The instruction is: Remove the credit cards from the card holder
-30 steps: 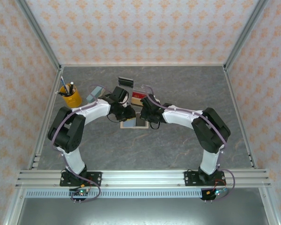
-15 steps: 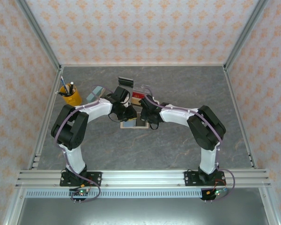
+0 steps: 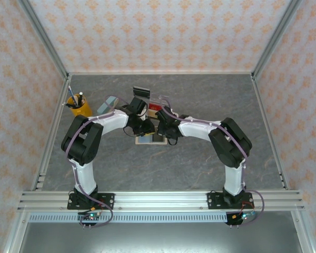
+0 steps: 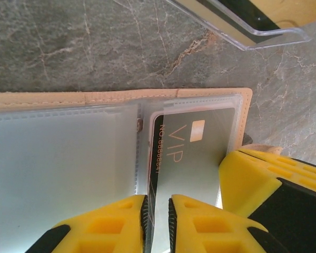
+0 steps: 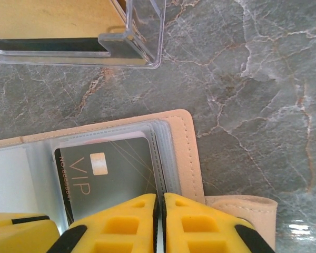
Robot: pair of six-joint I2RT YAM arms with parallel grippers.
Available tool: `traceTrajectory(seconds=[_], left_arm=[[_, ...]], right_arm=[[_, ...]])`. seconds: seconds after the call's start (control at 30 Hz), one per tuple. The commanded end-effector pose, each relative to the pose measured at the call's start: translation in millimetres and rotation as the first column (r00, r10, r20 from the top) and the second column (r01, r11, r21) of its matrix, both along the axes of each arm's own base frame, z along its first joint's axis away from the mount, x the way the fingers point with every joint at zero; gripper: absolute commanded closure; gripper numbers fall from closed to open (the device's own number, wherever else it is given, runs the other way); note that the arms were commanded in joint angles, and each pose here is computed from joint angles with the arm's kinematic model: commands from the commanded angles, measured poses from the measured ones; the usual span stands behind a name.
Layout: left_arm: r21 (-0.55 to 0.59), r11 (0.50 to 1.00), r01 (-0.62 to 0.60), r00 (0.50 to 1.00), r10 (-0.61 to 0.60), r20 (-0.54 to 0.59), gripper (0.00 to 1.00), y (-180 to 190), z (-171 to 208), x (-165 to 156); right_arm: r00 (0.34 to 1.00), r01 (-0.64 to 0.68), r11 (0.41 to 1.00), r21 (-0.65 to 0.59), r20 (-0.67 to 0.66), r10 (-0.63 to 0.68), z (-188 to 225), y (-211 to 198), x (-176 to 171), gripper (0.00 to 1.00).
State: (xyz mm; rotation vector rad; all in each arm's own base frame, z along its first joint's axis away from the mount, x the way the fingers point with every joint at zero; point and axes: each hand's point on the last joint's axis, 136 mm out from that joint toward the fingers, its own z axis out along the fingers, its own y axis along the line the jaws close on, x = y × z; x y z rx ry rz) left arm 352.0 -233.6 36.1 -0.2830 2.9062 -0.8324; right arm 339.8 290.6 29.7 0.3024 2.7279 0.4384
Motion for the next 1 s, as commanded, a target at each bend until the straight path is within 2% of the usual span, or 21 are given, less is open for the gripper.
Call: traceTrajectory(seconds=[0.0,0.5,0.97], left_arm=[[0.018,1.000,0.023,1.000,-0.023,0.017,0.78,-2,1,3],[0.038,0.999,0.010,1.000,-0.009,-0.023,0.81,3,-24,-2],[-0.123,0.992,0.010,1.000,-0.013,-0.024,0.81,-11,-18,0]], right_arm=[[0.999,-0.010,0.998,-0.057,-0.045,0.008,-16,-7,-7,0.88],[0.998,-0.016,0.998,-0.055,-0.066,0.012,-23,-8,-12,0.91],[0.996,-0.027,1.000,-0.007,-0.089,0.027,-25,0,-15,0.91]])
